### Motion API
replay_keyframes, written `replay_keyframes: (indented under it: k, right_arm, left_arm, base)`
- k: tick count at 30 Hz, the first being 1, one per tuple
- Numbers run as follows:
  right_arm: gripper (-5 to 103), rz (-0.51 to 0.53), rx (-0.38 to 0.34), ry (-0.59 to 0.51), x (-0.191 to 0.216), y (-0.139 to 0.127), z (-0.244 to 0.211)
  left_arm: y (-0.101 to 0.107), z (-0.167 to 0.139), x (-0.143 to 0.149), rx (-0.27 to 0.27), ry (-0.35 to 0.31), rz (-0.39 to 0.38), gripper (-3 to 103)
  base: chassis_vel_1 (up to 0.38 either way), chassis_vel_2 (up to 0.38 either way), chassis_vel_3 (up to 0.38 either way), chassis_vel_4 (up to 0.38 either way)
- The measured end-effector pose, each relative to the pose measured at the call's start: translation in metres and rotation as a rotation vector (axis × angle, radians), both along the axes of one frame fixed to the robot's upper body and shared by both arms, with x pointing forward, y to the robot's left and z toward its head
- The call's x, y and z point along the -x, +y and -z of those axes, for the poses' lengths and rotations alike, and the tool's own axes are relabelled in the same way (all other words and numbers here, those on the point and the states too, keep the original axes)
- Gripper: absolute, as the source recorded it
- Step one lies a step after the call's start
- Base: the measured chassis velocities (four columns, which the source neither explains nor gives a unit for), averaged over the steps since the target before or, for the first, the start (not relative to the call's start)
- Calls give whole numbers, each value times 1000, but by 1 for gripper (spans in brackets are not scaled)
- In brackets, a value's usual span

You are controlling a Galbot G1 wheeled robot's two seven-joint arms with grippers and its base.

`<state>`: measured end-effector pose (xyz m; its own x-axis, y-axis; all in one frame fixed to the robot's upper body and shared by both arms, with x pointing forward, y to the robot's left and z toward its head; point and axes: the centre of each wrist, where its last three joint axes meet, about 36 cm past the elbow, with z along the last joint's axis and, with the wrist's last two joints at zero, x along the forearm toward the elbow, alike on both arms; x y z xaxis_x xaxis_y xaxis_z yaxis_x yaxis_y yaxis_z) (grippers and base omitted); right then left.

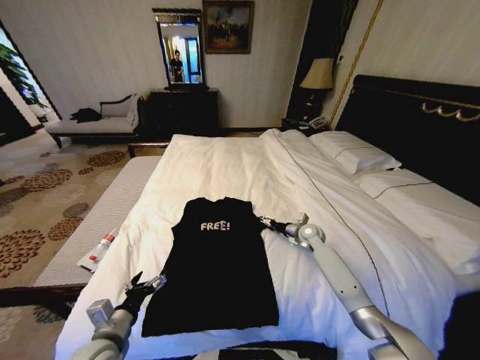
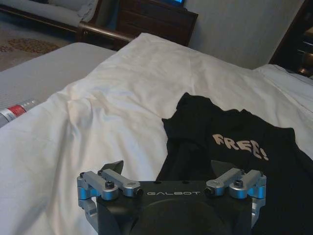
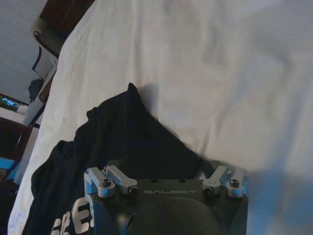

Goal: Fold the clothes on the bed.

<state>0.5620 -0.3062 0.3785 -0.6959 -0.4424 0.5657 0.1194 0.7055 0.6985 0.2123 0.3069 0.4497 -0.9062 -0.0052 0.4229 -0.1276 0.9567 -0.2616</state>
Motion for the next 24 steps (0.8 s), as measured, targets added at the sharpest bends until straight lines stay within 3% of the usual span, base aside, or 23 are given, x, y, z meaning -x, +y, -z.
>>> replay_keyframes:
  k: [4,5,7,9,11,13,14,18,19,21,24]
  right_arm:
    - [78,0,4,3,-1,1,3]
    - [72,0,5,5,-1,1,4]
    - [51,2,17,9,1,-3,6]
    - [51,3,19,10,1,-3,6]
    - [40,4,21,10,2,-5,6]
    - [40,4,22,9,2,-5,6]
    - [29,4,24,8,2,-5,5]
    - [13,2,27,6,3,-6,5]
    - [13,2,27,6,3,-6,5]
    - [3,-1,31,7,4,-5,5]
    - [1,-3,36,8,5,-6,5]
  left_arm:
    - [1,-2,0,6,-3,-5,100]
    - [2,-3,0,12,-4,-10,100]
    - [4,-5,-2,14,-9,-20,100]
    - [3,-6,-2,14,-11,-19,100]
    - [3,-6,-2,15,-12,-20,100]
    - [3,-6,-3,15,-13,-20,100]
    - [3,-6,-3,16,-14,-21,100]
    - [3,-7,-2,15,-18,-25,100]
    - [3,-7,-2,15,-18,-25,100]
    - [3,-8,-2,15,-20,-26,100]
    - [3,-9,-2,16,-22,-28,100]
  base:
    - [0,0,0,0]
    - [0,0,0,0]
    - [0,0,0,0]
    - [0,0,0,0]
    - [0,0,0,0]
    - [0,0,0,0]
    - [0,0,0,0]
    - [0,0,0,0]
    - [0,0,0,0]
    - [0,0,0,0]
    - [0,0,0,0]
